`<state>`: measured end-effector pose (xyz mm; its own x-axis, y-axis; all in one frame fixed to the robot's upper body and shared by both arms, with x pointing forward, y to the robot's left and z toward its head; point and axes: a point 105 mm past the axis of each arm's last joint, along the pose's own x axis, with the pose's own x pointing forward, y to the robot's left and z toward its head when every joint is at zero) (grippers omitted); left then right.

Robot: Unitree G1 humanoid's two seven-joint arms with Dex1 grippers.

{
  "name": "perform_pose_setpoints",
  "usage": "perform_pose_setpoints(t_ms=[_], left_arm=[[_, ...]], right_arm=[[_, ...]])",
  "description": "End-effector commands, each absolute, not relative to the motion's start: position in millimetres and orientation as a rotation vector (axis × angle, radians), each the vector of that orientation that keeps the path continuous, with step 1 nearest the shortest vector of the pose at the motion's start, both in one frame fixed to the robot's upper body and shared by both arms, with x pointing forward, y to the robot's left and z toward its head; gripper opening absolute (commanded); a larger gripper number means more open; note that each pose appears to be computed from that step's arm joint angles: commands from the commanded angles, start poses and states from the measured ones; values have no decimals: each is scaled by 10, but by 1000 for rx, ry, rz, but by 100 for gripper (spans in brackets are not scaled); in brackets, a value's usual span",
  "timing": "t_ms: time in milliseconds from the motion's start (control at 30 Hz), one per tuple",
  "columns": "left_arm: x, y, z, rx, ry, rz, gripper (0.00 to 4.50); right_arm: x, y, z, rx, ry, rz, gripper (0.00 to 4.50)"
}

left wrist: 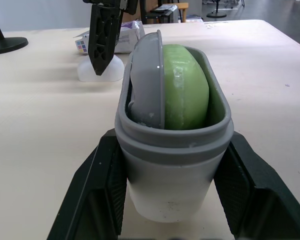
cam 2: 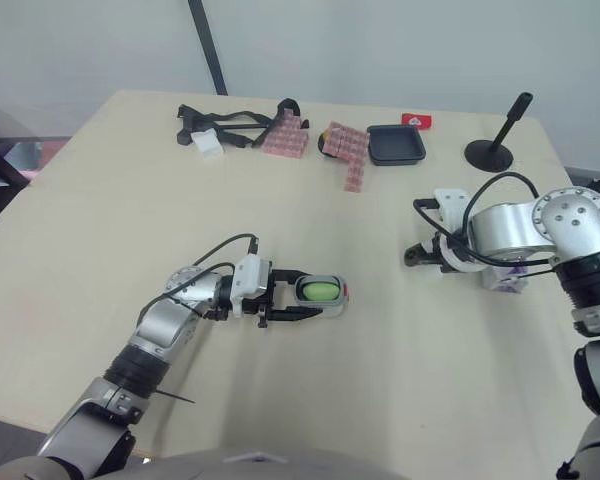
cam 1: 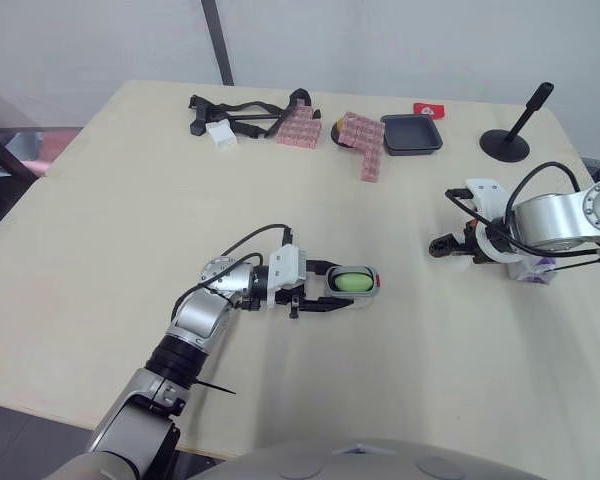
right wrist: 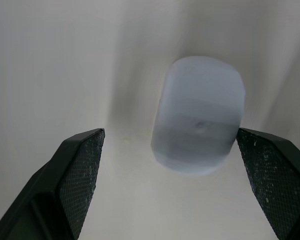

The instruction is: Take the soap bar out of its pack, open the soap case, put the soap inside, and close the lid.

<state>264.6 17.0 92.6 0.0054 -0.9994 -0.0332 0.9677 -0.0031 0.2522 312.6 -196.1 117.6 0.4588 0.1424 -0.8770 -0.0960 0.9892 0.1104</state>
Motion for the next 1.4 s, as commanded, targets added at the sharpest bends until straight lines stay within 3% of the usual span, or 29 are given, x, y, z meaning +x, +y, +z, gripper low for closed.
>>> perform_pose_setpoints(t_ms=[33,100,333,600,733,933,1067,1200,1400], left_arm=[[2662,169,1008,237,-208,-1550,191],[2663,167,1008,237,-208,-1548,191],[2662,161,1007,235,-207,-1546,191],[2657,158,1003,233,-206,-1543,191],[2650,157,1002,236,-207,-1546,191],[2640,156,995,238,-206,-1556,191],[2640,156,995,238,-205,-1556,191],[2647,161,991,239,-201,-1553,191],[2651,167,988,240,-198,-1551,191]], right_arm=[[3171,-2009,1195,63,1067,111,447],[3171,-2015,1174,57,1074,108,421],[3182,-2069,1121,24,1083,88,197],[3182,-2056,1120,-6,1071,127,191],[3213,-1930,1267,-114,965,239,191],[3152,-1674,1563,-365,697,552,191],[3155,-1686,1593,-431,638,629,191],[2908,-1408,1798,-448,557,972,191],[2781,-1268,2008,-663,464,1159,191]])
